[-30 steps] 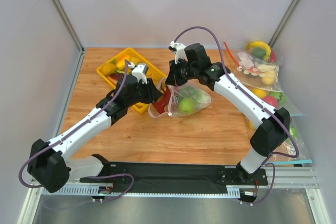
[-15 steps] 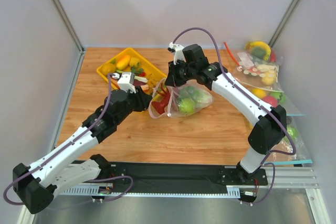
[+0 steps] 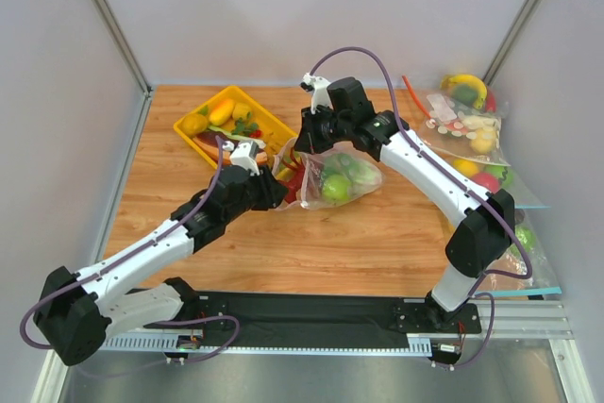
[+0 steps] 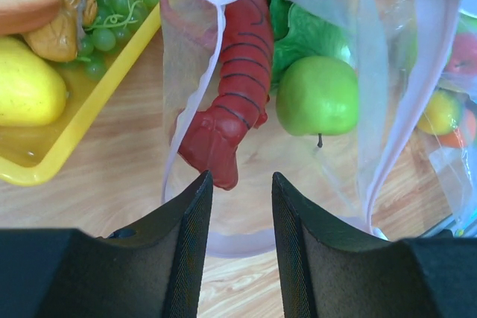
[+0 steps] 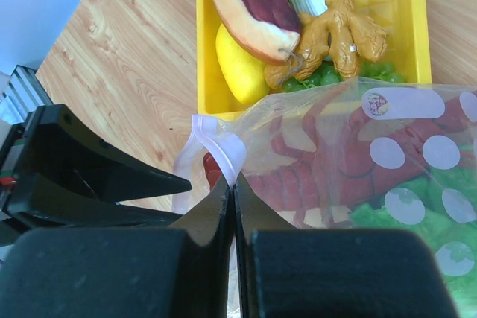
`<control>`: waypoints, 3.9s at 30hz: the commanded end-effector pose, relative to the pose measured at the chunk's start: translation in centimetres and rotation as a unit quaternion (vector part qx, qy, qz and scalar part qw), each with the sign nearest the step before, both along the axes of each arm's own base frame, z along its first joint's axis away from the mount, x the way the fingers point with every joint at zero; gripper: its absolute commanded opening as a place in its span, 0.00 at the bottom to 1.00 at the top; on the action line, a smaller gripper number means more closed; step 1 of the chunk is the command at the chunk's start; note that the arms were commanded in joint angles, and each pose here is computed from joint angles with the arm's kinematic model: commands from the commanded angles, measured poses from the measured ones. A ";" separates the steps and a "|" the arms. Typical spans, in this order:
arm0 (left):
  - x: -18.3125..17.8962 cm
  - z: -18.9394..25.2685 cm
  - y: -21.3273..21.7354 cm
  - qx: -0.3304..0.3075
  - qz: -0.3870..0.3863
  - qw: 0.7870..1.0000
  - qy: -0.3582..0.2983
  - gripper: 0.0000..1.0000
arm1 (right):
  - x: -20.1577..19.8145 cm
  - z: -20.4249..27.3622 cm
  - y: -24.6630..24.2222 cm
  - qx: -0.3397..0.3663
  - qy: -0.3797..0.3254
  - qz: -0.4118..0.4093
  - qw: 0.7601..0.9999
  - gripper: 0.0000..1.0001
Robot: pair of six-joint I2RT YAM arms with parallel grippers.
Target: Open the zip-top bag and remove the fake food
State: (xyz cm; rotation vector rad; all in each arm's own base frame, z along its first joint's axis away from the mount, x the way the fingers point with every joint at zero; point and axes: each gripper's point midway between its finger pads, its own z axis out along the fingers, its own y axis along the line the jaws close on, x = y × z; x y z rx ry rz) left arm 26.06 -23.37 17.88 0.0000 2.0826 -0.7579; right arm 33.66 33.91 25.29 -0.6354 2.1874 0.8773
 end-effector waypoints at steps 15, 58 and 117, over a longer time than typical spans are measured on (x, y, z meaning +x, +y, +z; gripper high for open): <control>1.0 -2.6 0.3 0.024 0.036 0.999 0.024 0.52 | 0.0 3.1 1.6 0.035 -0.028 0.010 0.999 0.00; 3.6 3.1 0.6 -0.156 0.008 0.988 -0.015 0.00 | -1.2 -2.4 -1.1 -0.084 -0.024 0.005 0.996 0.00; -2.7 8.2 2.9 -0.122 -0.213 0.969 0.015 0.00 | 7.0 -6.8 -16.0 -0.172 0.008 -0.198 0.965 0.00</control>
